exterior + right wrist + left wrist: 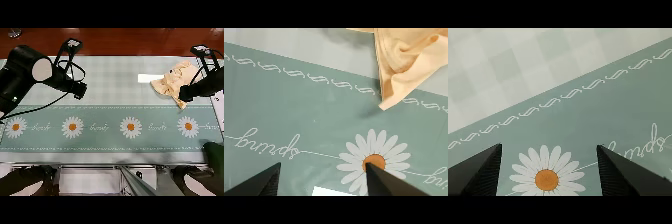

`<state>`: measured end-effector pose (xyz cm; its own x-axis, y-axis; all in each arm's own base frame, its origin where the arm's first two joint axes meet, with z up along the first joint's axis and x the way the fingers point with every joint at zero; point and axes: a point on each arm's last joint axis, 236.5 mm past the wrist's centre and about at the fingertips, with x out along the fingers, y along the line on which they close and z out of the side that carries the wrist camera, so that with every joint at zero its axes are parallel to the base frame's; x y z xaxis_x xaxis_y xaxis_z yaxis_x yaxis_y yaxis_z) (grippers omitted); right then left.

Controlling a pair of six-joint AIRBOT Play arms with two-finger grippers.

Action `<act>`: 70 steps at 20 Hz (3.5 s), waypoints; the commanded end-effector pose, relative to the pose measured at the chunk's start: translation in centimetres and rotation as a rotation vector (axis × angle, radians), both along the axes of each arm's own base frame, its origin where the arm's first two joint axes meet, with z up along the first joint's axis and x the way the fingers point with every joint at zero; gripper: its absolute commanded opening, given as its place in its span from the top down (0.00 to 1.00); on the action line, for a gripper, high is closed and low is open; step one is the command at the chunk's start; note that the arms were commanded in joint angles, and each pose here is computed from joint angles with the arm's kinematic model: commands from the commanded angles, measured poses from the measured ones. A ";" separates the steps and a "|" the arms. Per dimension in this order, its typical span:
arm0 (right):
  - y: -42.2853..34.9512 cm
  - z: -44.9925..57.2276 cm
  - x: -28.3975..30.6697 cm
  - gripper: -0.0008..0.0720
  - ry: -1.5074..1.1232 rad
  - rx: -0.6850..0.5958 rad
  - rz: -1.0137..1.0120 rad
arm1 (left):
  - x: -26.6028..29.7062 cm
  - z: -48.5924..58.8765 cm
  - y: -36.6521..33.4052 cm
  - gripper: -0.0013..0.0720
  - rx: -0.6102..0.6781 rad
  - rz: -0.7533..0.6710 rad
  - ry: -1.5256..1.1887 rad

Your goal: Fold the shirts.

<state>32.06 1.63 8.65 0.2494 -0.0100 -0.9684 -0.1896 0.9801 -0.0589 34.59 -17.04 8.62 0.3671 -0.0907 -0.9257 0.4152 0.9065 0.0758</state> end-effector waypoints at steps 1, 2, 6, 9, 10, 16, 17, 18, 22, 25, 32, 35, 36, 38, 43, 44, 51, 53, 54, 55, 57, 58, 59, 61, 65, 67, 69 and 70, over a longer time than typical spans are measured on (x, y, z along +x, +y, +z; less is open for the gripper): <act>0.0 0.0 0.0 0.16 0.001 0.000 0.000 | 0.0 0.0 0.0 0.00 0.000 0.000 -0.001; 0.0 0.0 0.0 0.16 0.001 0.000 0.000 | 0.0 0.0 0.0 0.00 0.000 0.000 -0.001; 0.0 0.0 0.0 0.16 0.001 0.000 0.000 | 0.0 0.0 0.0 0.00 0.000 0.000 -0.001; 0.0 0.0 0.0 0.16 0.001 0.000 0.000 | 0.0 0.0 0.0 0.00 0.000 0.000 -0.001; 0.0 0.0 0.0 0.16 0.000 0.000 0.000 | 0.0 0.0 0.0 0.00 0.000 0.000 -0.001; 0.2 0.5 1.8 0.16 -0.079 0.011 -0.003 | 0.0 0.0 0.0 0.00 0.000 0.000 -0.001; 0.3 0.7 2.4 0.16 -0.106 0.016 -0.011 | 0.0 0.0 0.0 0.00 0.000 0.000 -0.001; 0.3 0.9 2.7 0.16 -0.120 0.017 -0.012 | 0.0 0.0 0.0 0.00 0.000 0.000 -0.001; 2.2 1.4 3.8 0.16 -0.168 0.111 -0.032 | 0.3 0.1 -0.3 0.00 -0.011 -0.002 -0.012; 5.0 3.4 6.5 0.17 -0.300 0.240 -0.018 | 1.6 0.8 -1.1 0.00 -0.044 -0.010 -0.074; -6.2 6.7 13.2 0.22 -0.609 -0.162 -0.120 | 1.6 0.6 0.0 0.01 -0.006 -0.032 -0.065; -10.0 2.6 14.4 0.17 -0.517 -0.111 -0.243 | 0.4 0.1 0.6 0.01 0.020 -0.025 -0.012; -10.6 1.1 14.8 0.17 -0.487 -0.051 -0.294 | 0.1 -0.1 0.8 0.01 0.027 -0.024 0.002; -10.9 -2.3 15.7 0.16 -0.418 0.141 -0.409 | -0.4 -0.3 1.1 0.01 0.039 -0.021 0.026; -12.4 -8.7 17.0 0.16 -0.302 0.456 -0.662 | -0.9 -0.5 1.4 0.01 0.048 -0.018 0.048; -12.6 -9.8 16.9 0.16 -0.282 0.442 -0.663 | -0.9 -0.5 1.4 0.01 0.046 -0.010 0.049; -10.7 -15.3 17.3 0.17 -0.183 0.422 -0.642 | -0.9 -0.5 1.3 0.01 0.041 -0.001 0.050; -8.7 -16.8 17.7 0.16 -0.157 0.421 -0.612 | -0.8 -0.4 1.1 0.01 0.033 -0.003 0.048; -7.5 -17.9 17.8 0.17 -0.133 0.426 -0.611 | -0.7 -0.4 1.1 0.01 0.030 -0.004 0.042; -6.5 -18.7 17.9 0.18 -0.115 0.433 -0.616 | -0.7 -0.4 1.1 0.01 0.030 -0.004 0.042; -4.6 -19.1 18.2 0.70 -0.107 0.435 -0.589 | -0.8 -0.4 1.1 0.01 0.033 -0.003 0.047; -3.9 -18.2 18.6 0.94 -0.124 0.437 -0.564 | -0.9 -0.4 1.2 0.01 0.034 -0.003 0.049; -3.4 -16.6 19.3 0.95 -0.162 0.431 -0.515 | -1.0 -0.3 1.2 0.01 0.035 -0.002 0.052; -2.4 -10.2 20.8 0.95 -0.296 0.397 -0.343 | -0.8 0.5 1.1 0.01 0.028 -0.002 0.039; 1.4 10.7 20.0 0.95 -0.716 0.323 -0.028 | 1.1 6.1 0.1 0.01 -0.044 0.000 -0.089; 3.1 21.9 16.6 0.95 -0.952 0.335 0.034 | 1.4 11.5 -0.3 0.01 -0.102 0.001 -0.186; 4.5 31.4 11.6 0.95 -1.174 0.374 0.076 | 0.6 17.8 -0.4 0.01 -0.185 -0.005 -0.293; 5.0 35.5 8.5 0.95 -1.270 0.392 0.097 | -0.2 21.5 -0.2 0.01 -0.235 -0.009 -0.366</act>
